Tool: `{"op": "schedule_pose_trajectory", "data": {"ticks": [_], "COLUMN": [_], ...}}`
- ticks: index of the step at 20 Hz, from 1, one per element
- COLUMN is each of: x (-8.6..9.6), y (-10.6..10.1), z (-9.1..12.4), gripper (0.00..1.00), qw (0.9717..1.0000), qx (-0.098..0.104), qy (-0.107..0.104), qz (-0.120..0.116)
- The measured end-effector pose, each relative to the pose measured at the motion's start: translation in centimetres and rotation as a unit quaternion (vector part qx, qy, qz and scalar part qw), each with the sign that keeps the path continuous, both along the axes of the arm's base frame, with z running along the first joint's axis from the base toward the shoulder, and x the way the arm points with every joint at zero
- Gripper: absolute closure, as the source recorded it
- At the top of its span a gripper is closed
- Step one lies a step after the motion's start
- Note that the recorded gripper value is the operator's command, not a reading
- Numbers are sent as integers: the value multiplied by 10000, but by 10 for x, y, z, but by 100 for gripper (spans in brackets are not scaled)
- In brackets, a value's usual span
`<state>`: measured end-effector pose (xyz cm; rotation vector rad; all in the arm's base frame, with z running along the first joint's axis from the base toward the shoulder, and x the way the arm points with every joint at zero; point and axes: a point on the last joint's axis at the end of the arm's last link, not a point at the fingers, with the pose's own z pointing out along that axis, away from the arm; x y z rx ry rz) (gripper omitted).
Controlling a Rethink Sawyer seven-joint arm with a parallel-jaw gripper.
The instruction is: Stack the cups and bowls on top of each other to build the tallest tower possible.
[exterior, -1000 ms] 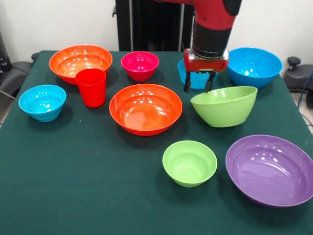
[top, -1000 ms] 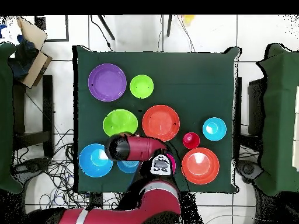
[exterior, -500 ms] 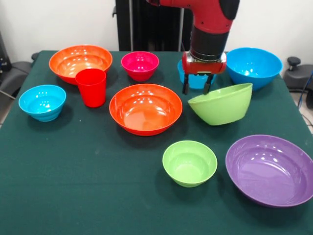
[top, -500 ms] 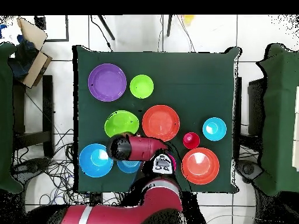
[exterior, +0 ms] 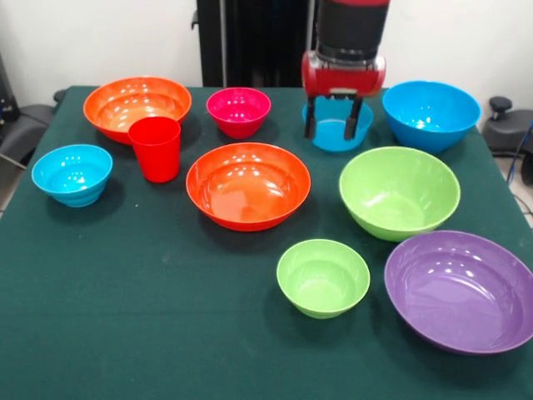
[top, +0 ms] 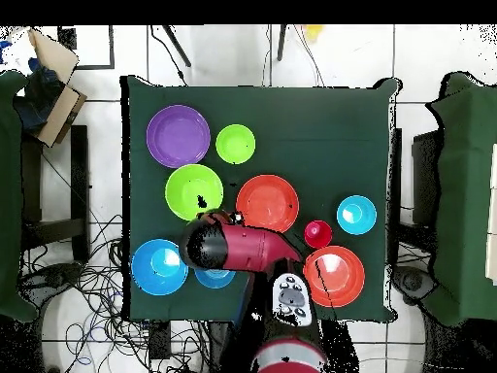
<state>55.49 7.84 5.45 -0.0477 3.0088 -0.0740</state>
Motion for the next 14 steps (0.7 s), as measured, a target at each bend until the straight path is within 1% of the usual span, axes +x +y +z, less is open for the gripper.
{"op": "schedule_pose_trajectory", "data": {"ticks": [1, 2, 6, 11, 14], "x": [3, 9, 18, 22, 31], "y": [-1, -2, -1, 5, 15], "z": [6, 20, 37, 42, 46], "gripper": [0, 0, 0, 0, 0], "qw": [10000, 9998, 9993, 9989, 9983], "qx": [-8, -22, -30, -37, -46], "qy": [-61, -194, -380, -459, -563], "qz": [-8, -7, 7, 71, 163]}}
